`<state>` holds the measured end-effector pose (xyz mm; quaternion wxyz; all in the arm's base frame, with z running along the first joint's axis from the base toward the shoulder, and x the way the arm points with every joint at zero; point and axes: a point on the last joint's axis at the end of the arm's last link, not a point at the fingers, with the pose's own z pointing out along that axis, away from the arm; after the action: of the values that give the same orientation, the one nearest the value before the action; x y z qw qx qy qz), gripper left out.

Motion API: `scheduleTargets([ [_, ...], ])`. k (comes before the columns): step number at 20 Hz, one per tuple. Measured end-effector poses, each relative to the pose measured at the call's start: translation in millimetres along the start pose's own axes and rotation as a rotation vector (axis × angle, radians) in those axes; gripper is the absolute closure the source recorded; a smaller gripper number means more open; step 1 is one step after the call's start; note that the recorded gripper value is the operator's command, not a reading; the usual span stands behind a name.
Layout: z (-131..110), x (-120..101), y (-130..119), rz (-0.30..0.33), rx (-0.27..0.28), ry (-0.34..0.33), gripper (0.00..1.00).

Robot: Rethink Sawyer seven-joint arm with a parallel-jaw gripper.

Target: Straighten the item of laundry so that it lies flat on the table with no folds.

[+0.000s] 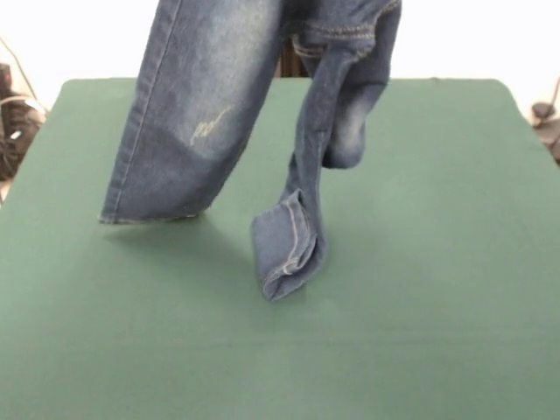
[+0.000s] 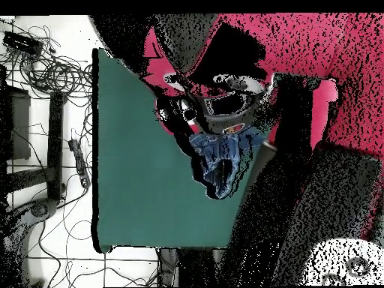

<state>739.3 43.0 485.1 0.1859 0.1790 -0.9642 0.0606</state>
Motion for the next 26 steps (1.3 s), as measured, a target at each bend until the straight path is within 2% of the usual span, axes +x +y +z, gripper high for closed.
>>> scheduleTargets([
  [8,-21.6,8.4,-4.9,0.041,0.003,0.050,1.00],
  [14,-28.9,7.7,-7.9,0.068,-0.005,0.090,1.00],
  [17,-30.3,4.8,-8.4,0.069,-0.006,0.087,1.00],
  [22,-34.0,3.5,-6.7,0.048,0.001,0.030,1.00],
  [26,-28.5,-2.1,-4.0,0.009,0.023,-0.074,1.00],
])
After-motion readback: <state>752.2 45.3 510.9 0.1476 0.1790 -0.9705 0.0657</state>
